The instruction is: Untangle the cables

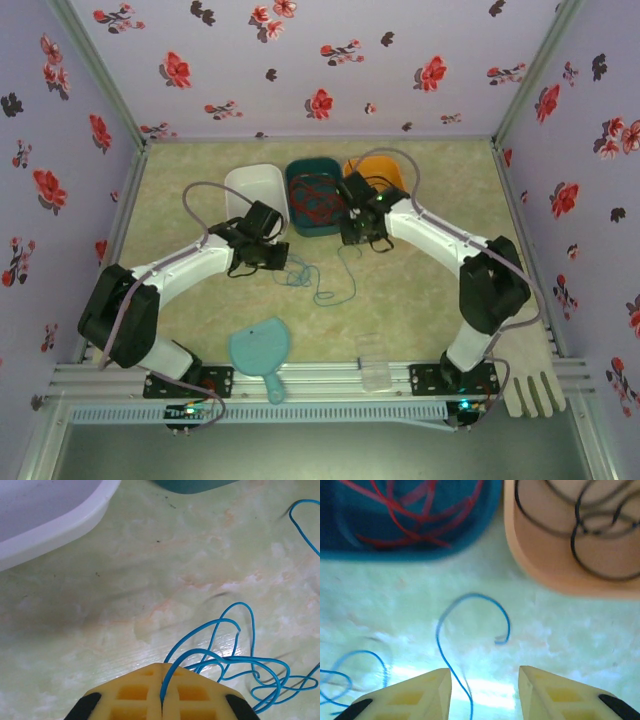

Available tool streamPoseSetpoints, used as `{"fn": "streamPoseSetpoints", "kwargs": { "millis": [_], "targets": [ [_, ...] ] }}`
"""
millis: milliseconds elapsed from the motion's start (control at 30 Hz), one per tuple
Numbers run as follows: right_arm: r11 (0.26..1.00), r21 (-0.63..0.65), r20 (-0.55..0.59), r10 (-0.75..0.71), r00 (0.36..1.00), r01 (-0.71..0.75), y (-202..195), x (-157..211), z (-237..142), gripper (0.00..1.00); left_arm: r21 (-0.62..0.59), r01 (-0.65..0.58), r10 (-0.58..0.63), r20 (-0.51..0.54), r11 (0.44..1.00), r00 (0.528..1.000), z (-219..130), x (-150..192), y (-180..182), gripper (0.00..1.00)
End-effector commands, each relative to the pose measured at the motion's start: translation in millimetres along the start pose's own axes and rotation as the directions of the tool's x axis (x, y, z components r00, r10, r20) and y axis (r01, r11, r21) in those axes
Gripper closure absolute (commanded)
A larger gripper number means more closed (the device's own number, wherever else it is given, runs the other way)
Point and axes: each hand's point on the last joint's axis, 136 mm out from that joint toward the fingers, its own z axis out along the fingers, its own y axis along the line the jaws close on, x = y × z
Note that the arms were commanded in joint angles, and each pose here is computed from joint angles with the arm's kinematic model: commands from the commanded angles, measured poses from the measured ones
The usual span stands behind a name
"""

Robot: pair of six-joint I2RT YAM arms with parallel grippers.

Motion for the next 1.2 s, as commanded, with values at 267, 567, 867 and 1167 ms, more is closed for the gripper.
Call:
{"fn": "streamPoseSetpoints", "kwargs": {
  "millis": [267,567,867,1167],
  "targets": [
    [1.000,0.024,0.004,-0.005,1.000,0.005,25.7,25.1,48.6,0.58,0.035,0.048,-0.046,-0.035,0.998,0.998,11.9,9.7,-1.9,0.94],
    [0.997,0.052,-0.040,-0.050,0.998,0.052,30.2,28.8,76.6,0.65,0.036,0.061,-0.059,-0.058,0.997,0.997,20.6,15.4,-0.6,0.94],
    [0.972,0.234,0.042,-0.046,0.998,0.035,-13.6,21.4,42.6,0.98,0.033,0.057,-0.055,-0.058,0.998,0.997,20.5,17.9,1.0,0.94],
    [0.945,0.324,0.187,-0.023,0.982,-0.040,-52.7,12.7,-21.3,1.00,0.017,0.060,-0.058,-0.073,0.998,0.996,24.6,24.8,5.5,1.00]
  ]
}}
